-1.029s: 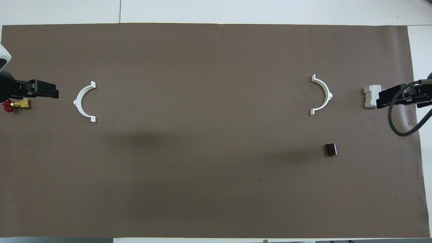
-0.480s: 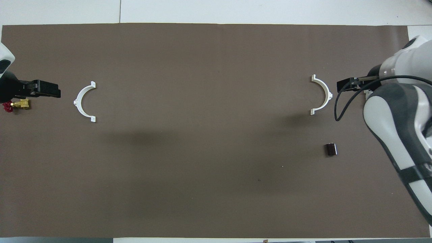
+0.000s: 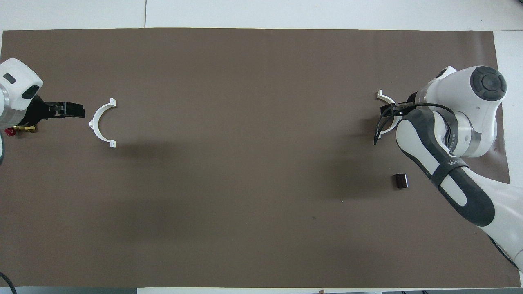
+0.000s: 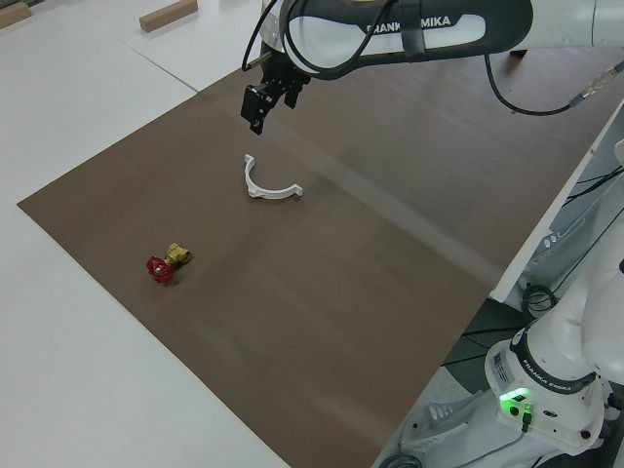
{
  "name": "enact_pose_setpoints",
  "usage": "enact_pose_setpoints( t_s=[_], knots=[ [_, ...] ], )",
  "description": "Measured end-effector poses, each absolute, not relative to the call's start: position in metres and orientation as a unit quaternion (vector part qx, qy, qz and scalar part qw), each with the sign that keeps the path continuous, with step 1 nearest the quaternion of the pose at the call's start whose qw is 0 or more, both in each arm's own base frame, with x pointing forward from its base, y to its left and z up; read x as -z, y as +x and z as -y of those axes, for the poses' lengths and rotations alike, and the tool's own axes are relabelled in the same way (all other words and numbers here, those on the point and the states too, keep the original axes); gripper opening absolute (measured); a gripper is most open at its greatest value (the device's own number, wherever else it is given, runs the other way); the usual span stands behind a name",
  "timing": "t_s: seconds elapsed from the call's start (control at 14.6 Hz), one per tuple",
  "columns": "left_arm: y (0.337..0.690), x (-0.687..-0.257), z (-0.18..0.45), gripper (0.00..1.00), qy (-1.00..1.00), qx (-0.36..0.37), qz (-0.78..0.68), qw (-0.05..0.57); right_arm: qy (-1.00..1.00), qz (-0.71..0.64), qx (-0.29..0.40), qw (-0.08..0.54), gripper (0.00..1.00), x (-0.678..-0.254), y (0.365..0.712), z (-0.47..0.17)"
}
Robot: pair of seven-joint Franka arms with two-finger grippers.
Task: Assemble drain pipe with both arms
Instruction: 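Grasp the white half-ring with the left gripper while the right gripper grasps the other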
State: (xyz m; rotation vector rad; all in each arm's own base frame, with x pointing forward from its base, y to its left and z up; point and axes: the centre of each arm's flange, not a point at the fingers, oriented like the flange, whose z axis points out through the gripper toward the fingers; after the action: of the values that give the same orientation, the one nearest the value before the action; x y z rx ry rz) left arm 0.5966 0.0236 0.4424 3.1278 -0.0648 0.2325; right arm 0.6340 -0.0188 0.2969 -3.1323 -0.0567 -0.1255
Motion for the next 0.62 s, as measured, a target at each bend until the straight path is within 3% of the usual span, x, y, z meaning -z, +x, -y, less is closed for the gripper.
enact_pose_setpoints(
  t_s=[0.07,0.14,0.27,0.34,0.62],
  knots=[
    [0.603,-0.419,-0.03,1.0,0.997,-0.073,0.02,0.003,-0.999,0.018,0.039,0.003,0.93,-0.295,0.634,0.019],
    [0.609,-0.397,-0.038,1.0,0.997,-0.073,0.019,0.003,-0.999,0.017,0.039,0.004,0.81,-0.295,0.634,0.019],
    [0.614,-0.363,-0.05,1.0,0.998,-0.067,0.018,0.003,-0.999,0.017,0.039,0.004,0.77,-0.295,0.634,0.019],
    [0.615,-0.35,-0.053,1.0,0.998,-0.062,0.018,0.004,-0.999,0.017,0.039,0.004,0.69,-0.295,0.634,0.019],
    [0.617,-0.324,-0.051,0.98,0.998,-0.053,0.02,0.006,-0.999,0.017,0.038,0.004,0.6,-0.294,0.634,0.019]
  ],
)
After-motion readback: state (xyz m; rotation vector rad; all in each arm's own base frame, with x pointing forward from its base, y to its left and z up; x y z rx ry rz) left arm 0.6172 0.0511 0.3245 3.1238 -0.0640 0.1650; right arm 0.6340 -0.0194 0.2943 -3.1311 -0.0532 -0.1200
